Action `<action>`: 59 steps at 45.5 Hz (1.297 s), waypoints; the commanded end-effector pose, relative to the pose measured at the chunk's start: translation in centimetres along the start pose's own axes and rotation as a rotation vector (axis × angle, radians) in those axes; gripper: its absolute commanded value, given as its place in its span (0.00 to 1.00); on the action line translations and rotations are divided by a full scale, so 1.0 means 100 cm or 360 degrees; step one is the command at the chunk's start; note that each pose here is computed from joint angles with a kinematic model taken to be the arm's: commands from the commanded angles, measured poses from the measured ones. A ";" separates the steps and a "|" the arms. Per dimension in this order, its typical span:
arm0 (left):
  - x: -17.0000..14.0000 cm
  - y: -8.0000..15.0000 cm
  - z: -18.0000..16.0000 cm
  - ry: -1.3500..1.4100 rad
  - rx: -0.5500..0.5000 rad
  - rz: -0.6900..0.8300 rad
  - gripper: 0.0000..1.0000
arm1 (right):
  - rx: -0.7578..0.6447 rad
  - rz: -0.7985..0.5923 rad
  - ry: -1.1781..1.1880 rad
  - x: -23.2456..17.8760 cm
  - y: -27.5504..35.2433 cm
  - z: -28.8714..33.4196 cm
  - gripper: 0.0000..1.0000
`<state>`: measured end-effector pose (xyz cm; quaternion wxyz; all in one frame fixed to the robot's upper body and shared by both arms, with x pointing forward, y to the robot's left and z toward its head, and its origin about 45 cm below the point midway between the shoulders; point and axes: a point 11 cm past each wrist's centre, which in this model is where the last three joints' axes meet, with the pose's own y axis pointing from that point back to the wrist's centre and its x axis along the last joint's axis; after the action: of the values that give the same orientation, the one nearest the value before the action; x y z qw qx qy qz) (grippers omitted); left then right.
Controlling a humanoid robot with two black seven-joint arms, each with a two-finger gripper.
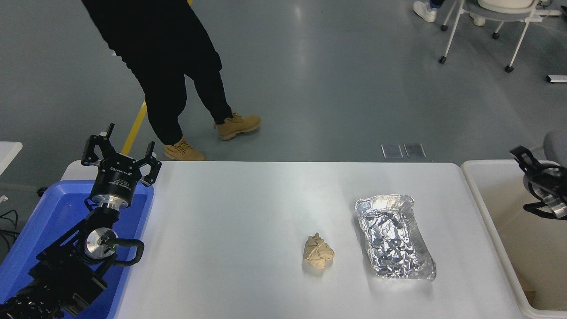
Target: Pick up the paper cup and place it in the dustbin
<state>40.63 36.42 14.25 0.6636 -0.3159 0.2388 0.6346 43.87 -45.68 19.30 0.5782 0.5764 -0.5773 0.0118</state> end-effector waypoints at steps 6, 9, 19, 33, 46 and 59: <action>0.000 0.000 0.000 0.0000 0.0000 0.0000 0.98 | 0.0204 -0.0426 0.0538 -0.022 0.066 -0.110 1.00; 0.000 0.000 0.000 0.0000 -0.0003 0.0003 0.98 | 0.0218 -0.0530 0.0595 -0.029 0.083 -0.118 1.00; 0.000 0.000 0.000 0.0000 -0.0003 0.0003 0.98 | 0.0248 -0.0734 0.0724 -0.035 0.130 -0.136 1.00; 0.001 0.001 0.000 0.0001 -0.0005 0.0006 0.98 | 0.0215 -0.1145 0.0871 -0.052 0.216 -0.118 1.00; 0.001 0.001 0.001 0.0001 -0.0008 0.0006 0.98 | 0.0253 -0.1235 0.1030 -0.062 0.259 -0.126 1.00; 0.001 0.001 0.000 0.0001 -0.0005 0.0006 0.98 | 0.0279 -0.1264 0.1182 -0.076 0.275 -0.144 1.00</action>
<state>40.58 36.51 14.21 0.6619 -0.3167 0.2385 0.6362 33.22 -23.71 36.14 0.6450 0.7559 -0.1079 0.0288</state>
